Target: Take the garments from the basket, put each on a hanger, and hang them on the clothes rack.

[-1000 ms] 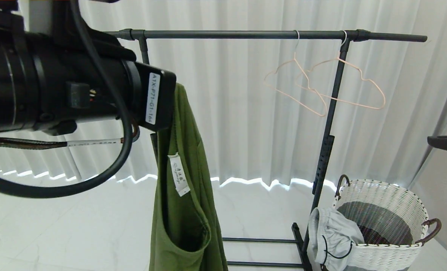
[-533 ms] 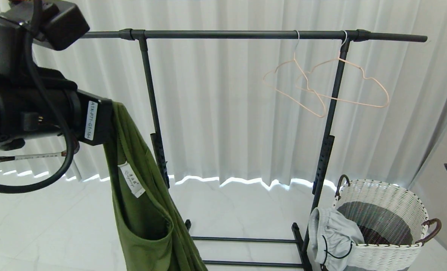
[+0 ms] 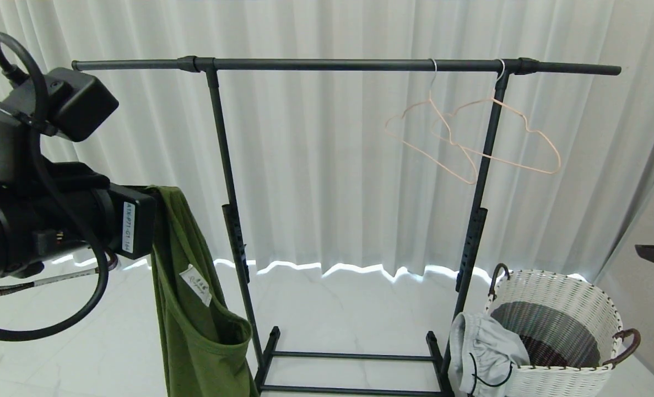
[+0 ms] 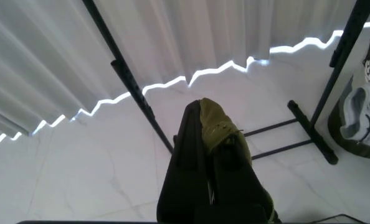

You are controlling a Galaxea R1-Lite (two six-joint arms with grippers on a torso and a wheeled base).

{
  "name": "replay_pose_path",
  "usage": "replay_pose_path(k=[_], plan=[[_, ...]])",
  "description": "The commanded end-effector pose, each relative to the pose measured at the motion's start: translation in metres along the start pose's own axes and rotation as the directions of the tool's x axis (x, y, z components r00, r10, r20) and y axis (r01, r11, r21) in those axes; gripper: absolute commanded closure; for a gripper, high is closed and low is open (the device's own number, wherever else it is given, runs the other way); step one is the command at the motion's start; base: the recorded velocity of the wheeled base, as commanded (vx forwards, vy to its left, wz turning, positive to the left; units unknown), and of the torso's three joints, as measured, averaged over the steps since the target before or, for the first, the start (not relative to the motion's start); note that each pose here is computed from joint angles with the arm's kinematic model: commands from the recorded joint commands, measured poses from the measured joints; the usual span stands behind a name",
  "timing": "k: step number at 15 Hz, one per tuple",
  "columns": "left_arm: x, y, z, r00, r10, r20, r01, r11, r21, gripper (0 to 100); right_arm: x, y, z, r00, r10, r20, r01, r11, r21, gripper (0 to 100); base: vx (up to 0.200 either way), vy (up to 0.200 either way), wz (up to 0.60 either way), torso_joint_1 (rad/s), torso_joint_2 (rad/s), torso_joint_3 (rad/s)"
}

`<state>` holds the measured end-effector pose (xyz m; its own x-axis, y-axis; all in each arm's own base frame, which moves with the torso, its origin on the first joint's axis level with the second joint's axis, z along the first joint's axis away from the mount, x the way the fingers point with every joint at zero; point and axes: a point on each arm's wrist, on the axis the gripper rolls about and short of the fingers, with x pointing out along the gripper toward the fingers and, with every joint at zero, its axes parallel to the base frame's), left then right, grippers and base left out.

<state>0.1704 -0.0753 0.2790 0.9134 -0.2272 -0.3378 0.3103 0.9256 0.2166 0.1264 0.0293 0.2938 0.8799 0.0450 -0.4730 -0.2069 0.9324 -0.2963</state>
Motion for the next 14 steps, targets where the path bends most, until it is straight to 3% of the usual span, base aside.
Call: replay_pose_path(k=[1,6,14], plan=[[0.0,0.0,-0.004,1.0,0.002,-0.009,-0.002,1.0,0.002,100,0.001,0.0,0.001,1.0,0.001,0.005,-0.001,1.0,0.004,0,0.0,0.0,0.0,0.159,-0.44,-0.281],[-0.003,0.0,-0.006,1.0,0.004,-0.009,-0.003,0.999,0.034,100,0.007,0.0,0.006,1.0,0.004,0.031,-0.006,0.997,0.073,0,0.0,0.0,0.0,0.182,-0.46,-0.275],[-0.009,0.001,-0.008,1.0,0.007,0.013,-0.008,0.999,0.042,100,0.016,0.001,0.009,0.999,-0.001,0.04,-0.002,0.997,0.075,0,0.0,0.0,0.0,0.214,-0.49,-0.279]])
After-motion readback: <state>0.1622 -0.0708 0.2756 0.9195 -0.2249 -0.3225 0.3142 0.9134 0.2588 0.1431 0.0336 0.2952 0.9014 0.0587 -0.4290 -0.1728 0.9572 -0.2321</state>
